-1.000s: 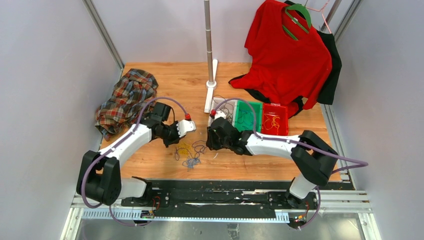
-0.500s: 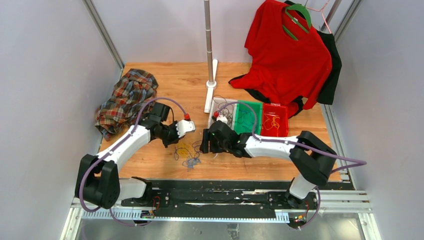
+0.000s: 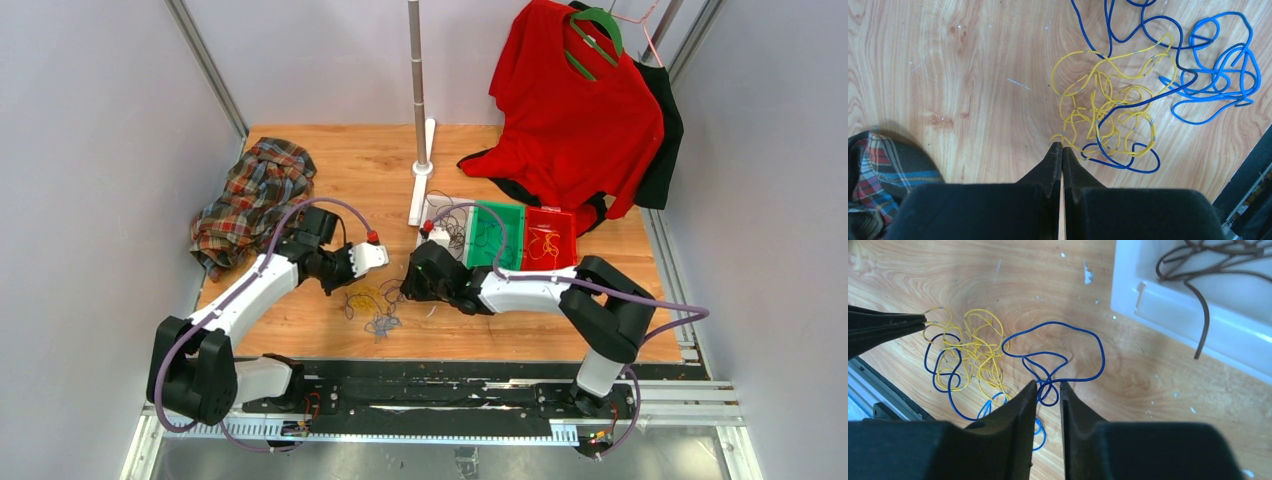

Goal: Untangle the cables

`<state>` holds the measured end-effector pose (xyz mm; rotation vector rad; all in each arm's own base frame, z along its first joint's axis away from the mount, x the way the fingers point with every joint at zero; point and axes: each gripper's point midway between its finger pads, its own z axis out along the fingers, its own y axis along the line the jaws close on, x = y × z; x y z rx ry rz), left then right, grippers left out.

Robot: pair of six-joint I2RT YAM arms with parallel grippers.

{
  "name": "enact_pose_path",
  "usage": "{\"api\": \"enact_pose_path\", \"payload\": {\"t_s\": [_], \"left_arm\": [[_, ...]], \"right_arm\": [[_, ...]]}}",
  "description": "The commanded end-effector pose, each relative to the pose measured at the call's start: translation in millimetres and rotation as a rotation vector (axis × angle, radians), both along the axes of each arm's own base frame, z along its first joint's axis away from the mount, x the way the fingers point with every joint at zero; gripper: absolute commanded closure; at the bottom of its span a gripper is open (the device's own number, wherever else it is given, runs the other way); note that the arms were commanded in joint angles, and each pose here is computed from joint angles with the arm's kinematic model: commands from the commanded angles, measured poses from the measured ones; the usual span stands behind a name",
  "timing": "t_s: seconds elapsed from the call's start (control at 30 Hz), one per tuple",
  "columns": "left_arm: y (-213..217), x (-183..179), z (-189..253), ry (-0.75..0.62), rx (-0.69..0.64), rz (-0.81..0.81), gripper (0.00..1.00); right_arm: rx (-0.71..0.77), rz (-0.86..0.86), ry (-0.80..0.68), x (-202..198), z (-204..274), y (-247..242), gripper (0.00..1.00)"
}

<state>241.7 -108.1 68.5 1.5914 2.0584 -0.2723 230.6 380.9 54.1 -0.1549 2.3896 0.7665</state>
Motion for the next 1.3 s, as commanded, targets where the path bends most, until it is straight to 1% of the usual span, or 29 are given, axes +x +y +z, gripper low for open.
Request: {"api": "enact_pose_path", "payload": {"t_s": [0.0,0.1,0.2,0.37,0.43,0.47,0.57,0.6,0.63,0.73,0.83,0.93,1.03,1.13,1.27], "left_arm": [[10,2,3,-0.049,0.054,-0.013,0.99],[14,3,4,-0.067,0.074,-0.017,0.99],[20,6,4,-0.085,0.100,-0.012,0.99],[36,15,6,-0.111,0.147,0.011,0.99],[40,14,8,-0.103,0.146,0.019,0.99],[40,12,7,-0.095,0.143,0.020,0.99],[37,7,6,-0.082,0.121,0.012,0.99],[36,6,6,-0.080,0.114,0.013,0.99],[35,5,7,-0.080,0.107,0.016,0.99],[33,3,8,-0.075,0.093,0.013,0.99],[32,3,10,-0.072,0.083,0.016,0.99],[31,2,11,-0.066,0.077,0.017,0.99],[31,0,11,-0.068,0.077,0.011,0.99],[31,-1,10,-0.065,0.077,0.009,0.99],[29,-2,11,-0.062,0.067,0.004,0.99]], "right_arm": [[0.028,-0.010,-0.070,14,12,12,0.86],[0.022,-0.004,-0.104,17,18,9,0.99],[0.023,0.001,-0.155,20,31,3,0.99],[0.036,-0.013,-0.250,23,67,-15,0.99],[0.036,-0.015,-0.254,22,72,-19,0.99],[0.036,-0.006,-0.240,18,72,-18,0.96],[0.020,0.018,-0.186,2,60,-9,0.67],[0.011,0.024,-0.170,-4,56,-5,0.59],[0.005,0.030,-0.144,-9,51,-1,0.54],[0.012,0.088,-0.122,-22,47,23,0.46],[-0.042,0.121,-0.103,-23,33,35,0.45],[-0.094,0.109,-0.123,-12,24,39,0.46],[-0.161,0.098,-0.131,-4,11,39,0.49],[-0.235,0.078,-0.125,2,-2,34,0.49],[-0.294,0.034,-0.139,10,-12,26,0.52]]}}
